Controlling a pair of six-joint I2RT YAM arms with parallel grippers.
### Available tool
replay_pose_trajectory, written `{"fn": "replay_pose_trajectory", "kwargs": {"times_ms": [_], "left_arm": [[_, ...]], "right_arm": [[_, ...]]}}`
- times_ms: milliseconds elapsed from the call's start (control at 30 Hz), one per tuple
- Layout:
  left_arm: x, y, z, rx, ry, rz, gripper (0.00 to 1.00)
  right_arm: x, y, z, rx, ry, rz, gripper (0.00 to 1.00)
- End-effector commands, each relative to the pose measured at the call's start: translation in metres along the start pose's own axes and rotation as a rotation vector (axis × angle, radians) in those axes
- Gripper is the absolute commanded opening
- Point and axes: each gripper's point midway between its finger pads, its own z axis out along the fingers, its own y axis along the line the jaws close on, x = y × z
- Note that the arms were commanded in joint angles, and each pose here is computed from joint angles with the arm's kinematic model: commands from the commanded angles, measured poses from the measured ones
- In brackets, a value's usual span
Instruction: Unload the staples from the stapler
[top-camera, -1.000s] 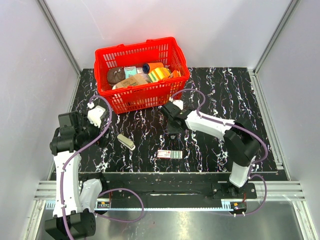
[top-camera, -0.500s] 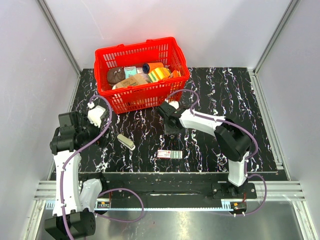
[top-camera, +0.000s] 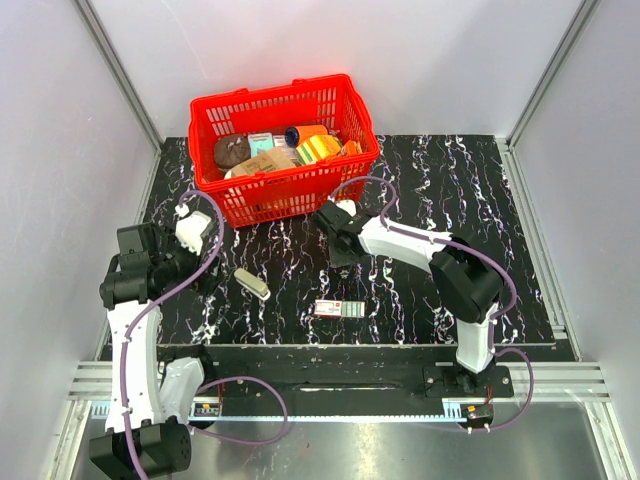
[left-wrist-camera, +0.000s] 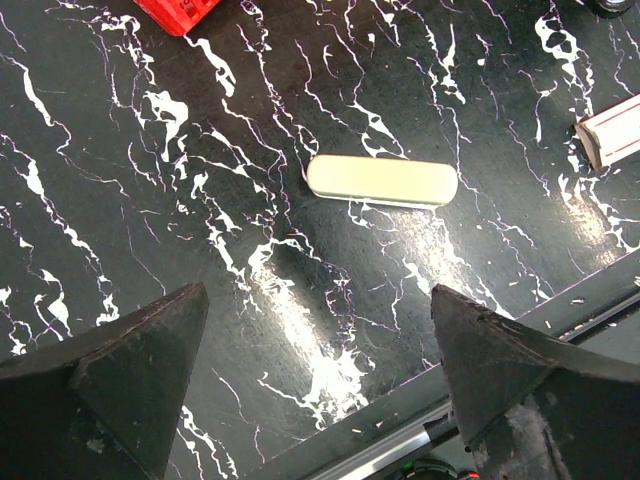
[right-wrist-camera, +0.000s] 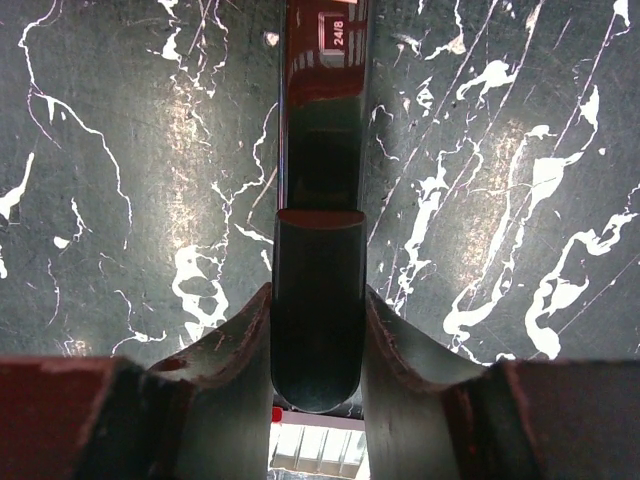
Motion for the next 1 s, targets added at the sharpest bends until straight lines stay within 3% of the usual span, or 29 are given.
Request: {"fn": "replay_pose_trajectory", "kwargs": {"times_ms": [0, 67, 200, 533, 967], "left_arm": [[-0.012, -0.002, 0.001, 0.029, -0.054, 0.013, 0.99], [-0.019, -0.008, 0.001, 0.065, -0.077, -0.002, 0.99], [-0.037, -0.018, 0.003, 0.122, -0.116, -0.020, 0.99], [-0.057, -0.047, 0.029, 0.200, -0.109, 0.012, 0.99], [-0.058, -0.049, 0.029, 0.175, -0.118, 0.015, 0.99]], "right_arm": [[-0.023, 0.012, -0.017, -0.039, -0.068, -0.005, 0.21], [-0.028, 0.016, -0.024, -0.064, -0.081, 0.007, 0.10], [-0.036, 0.026, -0.041, -0.134, -0.102, 0.043, 0.00], [-0.046, 0.034, -0.075, -0.253, -0.178, 0.121, 0.00], [-0.031, 0.031, -0.056, -0.238, -0.144, 0.115, 0.00]]}}
